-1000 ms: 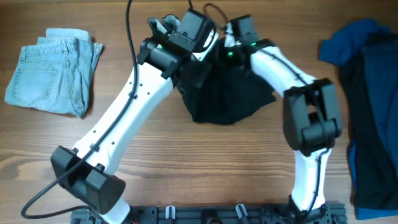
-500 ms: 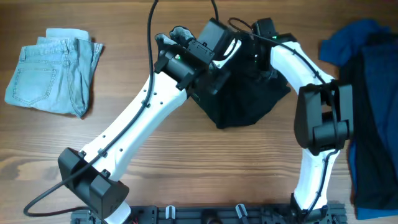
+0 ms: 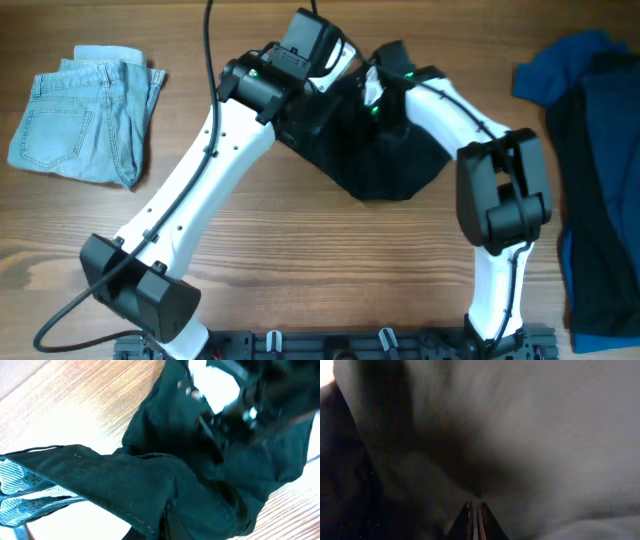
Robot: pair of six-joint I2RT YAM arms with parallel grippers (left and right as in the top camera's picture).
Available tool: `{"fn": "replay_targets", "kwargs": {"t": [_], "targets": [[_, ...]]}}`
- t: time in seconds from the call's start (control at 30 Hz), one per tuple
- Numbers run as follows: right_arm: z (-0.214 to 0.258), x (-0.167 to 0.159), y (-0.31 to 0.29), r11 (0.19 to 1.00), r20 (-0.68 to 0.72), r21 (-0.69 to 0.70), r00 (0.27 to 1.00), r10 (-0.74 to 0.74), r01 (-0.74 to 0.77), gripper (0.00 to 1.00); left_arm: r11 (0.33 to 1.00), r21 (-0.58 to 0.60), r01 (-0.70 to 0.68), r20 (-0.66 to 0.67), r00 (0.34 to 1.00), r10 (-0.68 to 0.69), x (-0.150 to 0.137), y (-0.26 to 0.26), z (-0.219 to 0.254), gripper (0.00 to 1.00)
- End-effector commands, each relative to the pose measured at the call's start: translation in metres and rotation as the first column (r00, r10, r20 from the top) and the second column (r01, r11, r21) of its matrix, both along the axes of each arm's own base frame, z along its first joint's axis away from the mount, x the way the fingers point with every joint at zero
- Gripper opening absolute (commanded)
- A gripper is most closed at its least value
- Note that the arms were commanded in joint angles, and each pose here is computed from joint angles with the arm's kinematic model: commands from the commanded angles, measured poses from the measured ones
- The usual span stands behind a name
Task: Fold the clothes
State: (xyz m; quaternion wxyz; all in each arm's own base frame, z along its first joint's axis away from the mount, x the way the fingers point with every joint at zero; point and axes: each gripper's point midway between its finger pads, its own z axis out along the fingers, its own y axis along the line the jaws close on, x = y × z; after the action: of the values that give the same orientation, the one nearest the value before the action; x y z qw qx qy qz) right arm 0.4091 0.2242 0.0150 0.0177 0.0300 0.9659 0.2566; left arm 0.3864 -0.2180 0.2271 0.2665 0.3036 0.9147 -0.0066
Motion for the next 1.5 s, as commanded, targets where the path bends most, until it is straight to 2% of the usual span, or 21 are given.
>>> {"fn": "replay_targets", "kwargs": {"t": [0.0,0.17,0.27,0.4,0.53,0.6,0.7,0.83,0.87,0.93,1.07,1.23,1.33,1.37,1.47], "targets": [[0.002,-0.026,0.034,0.997,-0.073,0.077,0.997,0.002,0.004,0.04,1.000,-0.020,0.022,0.068,0.997,-0.021,0.004,0.002,0.025,0.04],[0.003,-0.043,0.072,0.995,-0.083,0.102,0.996,0.028,-0.019,0.04,0.999,-0.033,0.044,0.078,0.996,-0.041,0.006,-0.002,0.027,0.04],[0.007,-0.047,0.097,0.991,-0.053,0.130,0.998,0.038,-0.031,0.04,0.988,-0.098,0.121,0.034,0.992,-0.118,-0.005,-0.017,0.025,0.04],[0.017,-0.030,0.114,0.983,0.034,0.182,0.999,0.030,-0.036,0.04,0.977,-0.141,0.158,-0.048,0.985,-0.166,-0.024,-0.024,0.018,0.04],[0.019,-0.014,0.114,0.985,0.114,0.170,0.993,0.006,-0.025,0.04,0.973,-0.178,0.147,-0.131,0.976,-0.172,-0.040,-0.026,0.012,0.04],[0.018,-0.008,0.111,0.989,0.137,0.149,0.991,-0.008,-0.012,0.04,0.956,-0.238,0.171,-0.204,0.953,-0.222,-0.059,-0.033,0.009,0.04],[0.012,0.004,0.099,0.997,0.196,0.068,0.980,-0.036,0.023,0.04,0.952,-0.253,0.172,-0.253,0.938,-0.237,-0.070,-0.033,0.007,0.04],[0.008,0.026,0.072,0.999,0.323,-0.051,0.946,0.025,-0.009,0.04,0.948,-0.262,0.184,-0.269,0.929,-0.254,-0.078,-0.038,0.006,0.04],[0.008,0.033,0.064,0.995,0.363,-0.088,0.928,0.081,-0.052,0.04,0.947,-0.260,0.190,-0.271,0.927,-0.261,-0.080,-0.040,0.006,0.04],[0.002,0.038,0.041,0.989,0.350,-0.144,0.935,0.065,-0.015,0.04,0.946,-0.260,0.195,-0.270,0.925,-0.265,-0.081,-0.042,0.006,0.04],[-0.016,0.036,-0.036,0.967,0.213,-0.237,0.976,-0.043,0.094,0.05,0.943,-0.267,0.199,-0.255,0.929,-0.269,-0.076,-0.046,0.005,0.04],[-0.023,0.028,-0.094,0.950,0.132,-0.300,0.990,-0.047,0.085,0.04,0.938,-0.274,0.214,-0.262,0.922,-0.287,-0.063,-0.063,-0.015,0.04],[-0.026,0.022,-0.106,0.941,0.103,-0.329,0.994,-0.047,0.078,0.04,0.942,-0.263,0.209,-0.278,0.918,-0.282,-0.058,-0.066,-0.027,0.04],[-0.025,0.022,-0.105,0.944,0.101,-0.321,0.994,-0.048,0.079,0.04,0.949,-0.241,0.201,-0.271,0.925,-0.265,-0.054,-0.062,-0.029,0.04],[-0.018,0.015,-0.069,0.986,0.072,-0.165,0.997,-0.012,0.024,0.04,0.983,-0.126,0.133,-0.237,0.958,-0.160,-0.040,-0.038,-0.031,0.04]]}}
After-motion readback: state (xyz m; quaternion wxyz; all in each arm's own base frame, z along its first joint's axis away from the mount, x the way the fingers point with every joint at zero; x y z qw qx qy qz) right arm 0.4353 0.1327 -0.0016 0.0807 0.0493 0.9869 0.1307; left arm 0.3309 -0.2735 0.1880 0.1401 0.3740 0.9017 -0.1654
